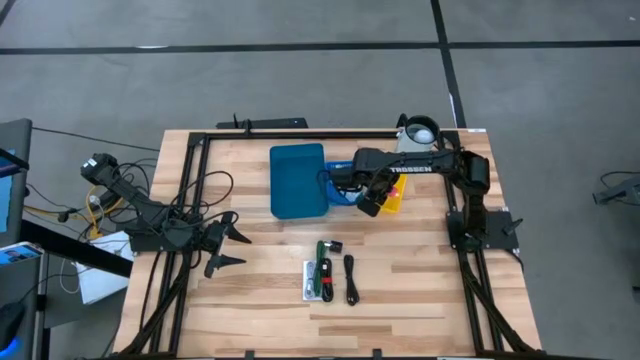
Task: Pick and place items into bin
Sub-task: Put the pink charger adapter into the yellow bin, then put the black charger adapter into the yellow bin
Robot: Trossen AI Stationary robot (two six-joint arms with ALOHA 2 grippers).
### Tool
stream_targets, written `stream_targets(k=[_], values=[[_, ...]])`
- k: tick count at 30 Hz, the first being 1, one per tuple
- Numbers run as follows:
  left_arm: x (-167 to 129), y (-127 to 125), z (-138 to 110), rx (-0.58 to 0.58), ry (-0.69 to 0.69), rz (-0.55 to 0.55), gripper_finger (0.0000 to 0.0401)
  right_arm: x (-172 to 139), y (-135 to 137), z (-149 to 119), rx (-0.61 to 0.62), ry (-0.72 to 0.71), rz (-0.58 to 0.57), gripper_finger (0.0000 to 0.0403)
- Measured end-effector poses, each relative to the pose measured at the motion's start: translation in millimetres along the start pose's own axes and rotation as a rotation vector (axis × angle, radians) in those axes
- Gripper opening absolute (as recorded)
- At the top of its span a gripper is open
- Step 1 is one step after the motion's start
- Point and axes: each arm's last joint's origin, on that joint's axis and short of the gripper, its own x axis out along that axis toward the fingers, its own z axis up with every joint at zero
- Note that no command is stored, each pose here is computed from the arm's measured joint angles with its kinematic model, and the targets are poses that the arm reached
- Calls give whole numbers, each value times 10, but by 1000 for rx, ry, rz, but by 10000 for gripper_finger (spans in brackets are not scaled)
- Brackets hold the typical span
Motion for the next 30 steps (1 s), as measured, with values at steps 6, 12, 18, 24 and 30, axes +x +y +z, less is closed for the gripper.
stream_targets(k=[6,12,18,24,30], values=[[0,0,0,0,0,0,270,3,2,4,1,-4,-1,158],[0,0,0,0,0,0,270,3,0,12,3,-17,-15,179],[0,0,0,0,0,0,270,3,-1,15,4,-24,-21,196],[0,0,0,0,0,0,270,3,0,18,5,-27,-20,193],[0,0,0,0,0,0,270,2,2,22,6,-30,-18,192]])
